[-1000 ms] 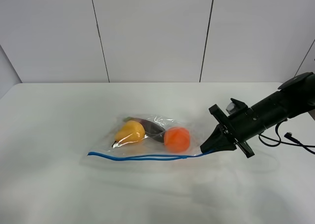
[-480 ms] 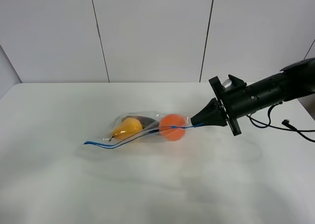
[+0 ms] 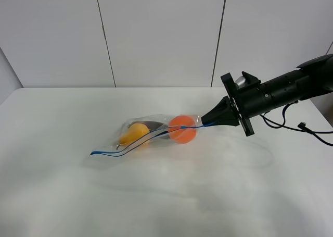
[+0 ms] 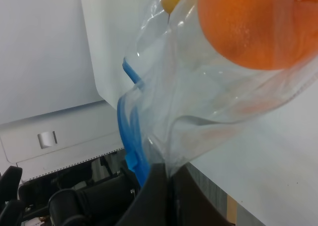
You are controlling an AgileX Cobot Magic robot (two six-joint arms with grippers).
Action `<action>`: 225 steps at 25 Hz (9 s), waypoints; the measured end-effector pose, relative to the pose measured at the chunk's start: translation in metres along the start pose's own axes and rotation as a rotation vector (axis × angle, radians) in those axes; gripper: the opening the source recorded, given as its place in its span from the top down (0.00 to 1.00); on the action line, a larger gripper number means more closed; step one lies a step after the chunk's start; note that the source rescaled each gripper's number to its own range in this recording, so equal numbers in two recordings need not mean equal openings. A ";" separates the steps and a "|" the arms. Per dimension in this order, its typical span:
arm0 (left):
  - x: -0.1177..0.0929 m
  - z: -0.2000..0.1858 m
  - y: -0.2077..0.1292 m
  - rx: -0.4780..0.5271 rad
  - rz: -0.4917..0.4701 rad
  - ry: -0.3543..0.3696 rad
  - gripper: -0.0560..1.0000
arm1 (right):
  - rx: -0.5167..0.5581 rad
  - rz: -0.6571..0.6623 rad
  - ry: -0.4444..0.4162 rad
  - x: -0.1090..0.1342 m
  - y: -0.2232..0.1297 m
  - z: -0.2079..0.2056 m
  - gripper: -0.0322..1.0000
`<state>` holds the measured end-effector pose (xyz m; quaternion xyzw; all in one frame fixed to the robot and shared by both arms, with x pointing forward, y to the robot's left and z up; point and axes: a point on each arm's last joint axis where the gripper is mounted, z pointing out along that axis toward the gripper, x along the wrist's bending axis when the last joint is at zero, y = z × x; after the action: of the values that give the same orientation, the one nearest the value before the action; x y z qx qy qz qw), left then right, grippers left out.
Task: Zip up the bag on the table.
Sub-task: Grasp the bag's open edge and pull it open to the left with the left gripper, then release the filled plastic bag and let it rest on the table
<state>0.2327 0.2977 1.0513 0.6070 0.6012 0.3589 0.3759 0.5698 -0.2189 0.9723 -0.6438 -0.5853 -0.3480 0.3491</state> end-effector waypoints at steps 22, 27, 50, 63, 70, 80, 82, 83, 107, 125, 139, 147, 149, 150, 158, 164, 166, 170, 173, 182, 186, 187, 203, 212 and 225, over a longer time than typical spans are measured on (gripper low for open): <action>0.004 0.084 0.143 0.103 0.031 0.006 0.03 | 0.001 0.000 0.000 0.000 0.000 0.000 0.97; 0.006 0.135 0.144 0.232 0.461 -0.046 0.03 | 0.001 -0.003 0.000 0.000 0.000 0.000 0.97; -0.158 0.201 0.117 -0.109 1.104 -0.699 0.04 | -0.005 -0.002 0.001 0.000 0.001 0.000 0.97; -0.246 0.243 0.064 -0.291 1.151 -0.578 0.04 | -0.006 -0.002 0.002 0.000 0.001 0.000 0.97; -0.257 0.259 0.046 -0.307 1.123 -0.520 0.23 | -0.006 -0.002 0.002 0.000 0.001 0.000 0.97; -0.258 0.260 0.045 -0.307 1.122 -0.514 0.70 | -0.006 -0.002 0.002 0.000 0.001 0.000 0.97; -0.258 0.260 0.045 -0.307 1.122 -0.514 0.72 | -0.006 -0.002 0.002 0.000 0.001 0.000 0.97; -0.258 0.260 0.045 -0.307 1.122 -0.514 0.72 | -0.006 -0.002 0.002 0.000 0.001 0.000 0.97; -0.247 0.265 0.037 -0.295 1.132 -0.476 0.73 | -0.008 0.000 0.006 0.001 0.001 0.000 0.97; -0.247 0.265 0.038 -0.304 1.130 -0.469 0.95 | -0.012 0.002 0.011 0.001 0.001 0.000 0.97; -0.228 0.277 0.039 -0.270 1.124 -0.416 0.95 | -0.032 0.008 0.010 0.001 0.003 0.000 0.97; -0.196 0.280 0.011 -0.221 1.210 -0.342 0.95 | -0.034 0.008 0.007 0.000 0.003 0.000 0.97; -0.188 0.278 0.004 -0.223 1.244 -0.313 0.95 | -0.033 0.008 0.007 0.000 0.003 0.000 0.97; -0.184 0.278 0.001 -0.215 1.255 -0.306 0.95 | -0.032 0.008 0.007 0.000 0.003 0.000 0.97; -0.141 0.284 -0.011 -0.155 1.261 -0.174 0.95 | -0.029 0.009 0.008 0.001 0.003 0.001 0.97; -0.095 0.297 -0.011 -0.041 1.210 -0.052 0.95 | -0.029 0.009 0.009 0.001 0.003 0.001 0.97; -0.083 0.301 -0.009 -0.018 1.190 -0.014 0.95 | -0.029 0.009 0.009 0.001 0.003 0.001 0.97; -0.071 0.305 -0.007 -0.007 1.193 0.009 0.95 | -0.031 0.011 0.012 0.001 0.003 0.001 0.97; -0.070 0.305 -0.007 -0.012 1.203 0.004 0.95 | -0.032 0.012 0.013 0.001 0.003 0.001 0.97; -0.063 0.307 -0.005 -0.025 0.996 0.019 0.24 | -0.019 0.009 0.011 0.001 0.002 0.000 0.97; -0.037 0.312 -0.001 0.008 0.899 0.104 0.04 | -0.010 0.009 0.015 0.001 0.001 0.000 0.97; -0.030 0.313 0.000 0.003 0.856 0.132 0.03 | -0.009 0.008 0.015 0.001 0.001 0.000 0.97; 0.020 0.335 0.018 0.200 0.010 0.107 0.00 | -0.008 0.008 0.015 0.001 0.001 0.000 0.97; 0.005 0.340 0.080 0.727 -0.027 -0.066 0.00 | -0.008 0.008 0.015 0.001 0.001 0.000 0.97; 0.009 0.323 0.126 0.962 0.010 -0.027 0.00 | -0.008 0.008 0.015 0.001 0.001 0.000 0.97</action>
<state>0.5776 0.2996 1.0149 0.7195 0.6912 0.0339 0.0586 0.5706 -0.2179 0.9732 -0.6449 -0.5789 -0.3536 0.3522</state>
